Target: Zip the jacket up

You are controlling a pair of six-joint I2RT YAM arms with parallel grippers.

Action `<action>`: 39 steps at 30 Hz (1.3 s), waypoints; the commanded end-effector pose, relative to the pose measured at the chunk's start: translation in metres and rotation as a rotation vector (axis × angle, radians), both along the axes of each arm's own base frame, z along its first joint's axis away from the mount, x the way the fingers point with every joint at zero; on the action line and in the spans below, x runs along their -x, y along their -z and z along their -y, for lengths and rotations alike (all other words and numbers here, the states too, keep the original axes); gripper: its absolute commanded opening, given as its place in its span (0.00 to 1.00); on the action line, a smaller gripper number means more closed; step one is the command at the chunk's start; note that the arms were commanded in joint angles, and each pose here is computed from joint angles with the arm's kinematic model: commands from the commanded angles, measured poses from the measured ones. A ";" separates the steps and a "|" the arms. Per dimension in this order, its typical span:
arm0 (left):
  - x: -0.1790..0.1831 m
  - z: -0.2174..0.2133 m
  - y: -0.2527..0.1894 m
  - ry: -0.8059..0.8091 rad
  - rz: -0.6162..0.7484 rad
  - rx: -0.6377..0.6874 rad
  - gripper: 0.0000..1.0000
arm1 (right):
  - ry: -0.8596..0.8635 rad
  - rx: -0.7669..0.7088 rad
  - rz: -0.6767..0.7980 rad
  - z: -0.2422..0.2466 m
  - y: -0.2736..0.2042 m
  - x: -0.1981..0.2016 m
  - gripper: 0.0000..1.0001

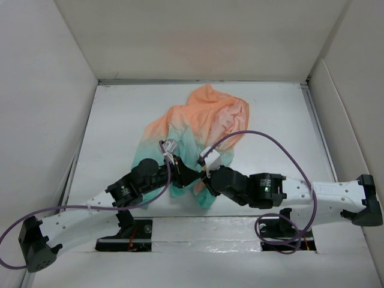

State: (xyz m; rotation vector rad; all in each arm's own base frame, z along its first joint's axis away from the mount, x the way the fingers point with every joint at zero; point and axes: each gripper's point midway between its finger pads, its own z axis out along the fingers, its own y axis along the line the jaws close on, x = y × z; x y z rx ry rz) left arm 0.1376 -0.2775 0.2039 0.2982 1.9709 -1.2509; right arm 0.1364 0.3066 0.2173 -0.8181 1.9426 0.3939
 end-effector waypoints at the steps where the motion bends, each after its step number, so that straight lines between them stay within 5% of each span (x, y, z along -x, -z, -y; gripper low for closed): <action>1: 0.000 0.005 -0.032 0.019 0.053 0.067 0.00 | 0.002 -0.052 0.026 -0.005 -0.024 -0.003 0.35; 19: 0.002 0.005 -0.031 0.026 0.049 0.069 0.00 | 0.030 -0.017 0.028 -0.003 -0.015 -0.006 0.30; 39: 0.004 0.007 -0.028 0.040 0.041 0.065 0.00 | 0.049 -0.079 0.035 0.003 -0.029 -0.007 0.03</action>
